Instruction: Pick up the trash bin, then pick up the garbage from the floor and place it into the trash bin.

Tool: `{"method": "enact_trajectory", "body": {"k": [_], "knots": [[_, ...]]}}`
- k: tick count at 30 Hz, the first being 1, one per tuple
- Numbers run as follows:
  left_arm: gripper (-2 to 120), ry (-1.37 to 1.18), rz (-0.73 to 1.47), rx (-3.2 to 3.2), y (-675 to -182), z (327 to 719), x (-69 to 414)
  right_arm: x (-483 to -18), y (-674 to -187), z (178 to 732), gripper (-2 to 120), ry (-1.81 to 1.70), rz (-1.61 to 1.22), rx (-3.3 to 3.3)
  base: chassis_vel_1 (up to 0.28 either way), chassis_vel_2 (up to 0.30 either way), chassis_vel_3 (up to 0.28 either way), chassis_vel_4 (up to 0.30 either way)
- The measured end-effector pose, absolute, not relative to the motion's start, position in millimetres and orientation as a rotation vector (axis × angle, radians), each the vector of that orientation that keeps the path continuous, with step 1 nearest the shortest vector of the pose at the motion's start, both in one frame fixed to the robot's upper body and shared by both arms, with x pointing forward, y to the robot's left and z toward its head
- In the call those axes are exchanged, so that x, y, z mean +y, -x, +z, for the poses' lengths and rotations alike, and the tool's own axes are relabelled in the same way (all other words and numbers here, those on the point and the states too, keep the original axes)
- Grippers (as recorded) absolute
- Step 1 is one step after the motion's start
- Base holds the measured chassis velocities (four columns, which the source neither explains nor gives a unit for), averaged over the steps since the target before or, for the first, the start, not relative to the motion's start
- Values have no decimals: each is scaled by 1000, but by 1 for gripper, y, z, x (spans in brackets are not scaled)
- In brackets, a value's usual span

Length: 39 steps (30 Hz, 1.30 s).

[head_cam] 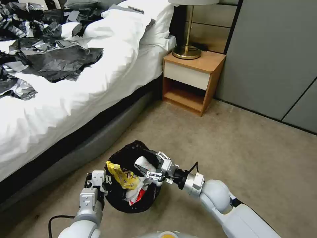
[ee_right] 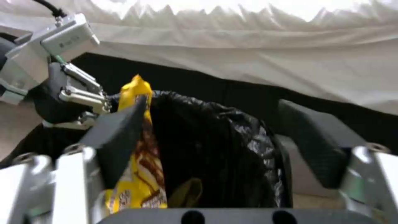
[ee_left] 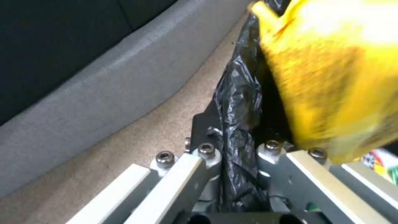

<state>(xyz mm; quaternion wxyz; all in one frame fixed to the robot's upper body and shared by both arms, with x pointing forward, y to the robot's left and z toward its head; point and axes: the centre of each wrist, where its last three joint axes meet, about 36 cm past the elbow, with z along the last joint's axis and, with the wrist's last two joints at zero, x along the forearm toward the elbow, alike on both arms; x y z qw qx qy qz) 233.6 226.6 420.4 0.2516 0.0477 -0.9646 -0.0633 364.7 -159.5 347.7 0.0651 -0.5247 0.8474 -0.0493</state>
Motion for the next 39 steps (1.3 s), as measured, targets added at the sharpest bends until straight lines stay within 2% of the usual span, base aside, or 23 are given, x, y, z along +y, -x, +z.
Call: {"method": "enact_trajectory", "body": {"k": [4,7,14,22,25,27,28,31,36,39], "knots": [[2,-127,-170,-2623,-233,420,226,-159,-364,349,92,1583,-147,2556,0,0,0,0],[2,-123,-173,-2618,-232,420,224,-158,-364,350,105,1583,-146,2554,0,0,0,0],[2,-115,-175,-2615,-230,419,222,-157,-364,352,114,1587,-146,2548,0,0,0,0],[2,-116,-179,-2615,-230,420,223,-156,-365,361,114,1560,-143,2534,0,0,0,0],[2,-124,-188,-2614,-231,418,226,-152,-362,401,110,1430,-86,2485,0,0,0,0],[2,-125,-189,-2612,-232,418,227,-152,-361,409,109,1407,-72,2478,0,0,0,0],[2,-127,-189,-2609,-232,416,227,-150,-354,436,106,1314,-17,2456,0,0,0,0],[2,-131,-189,-2610,-234,416,228,-153,-341,467,101,1159,53,2454,0,0,0,0],[2,-133,-187,-2613,-235,415,229,-163,-329,481,100,997,64,2483,0,0,0,0],[2,-135,-185,-2613,-236,415,231,-186,-317,474,100,762,32,2583,0,0,0,0]]}}
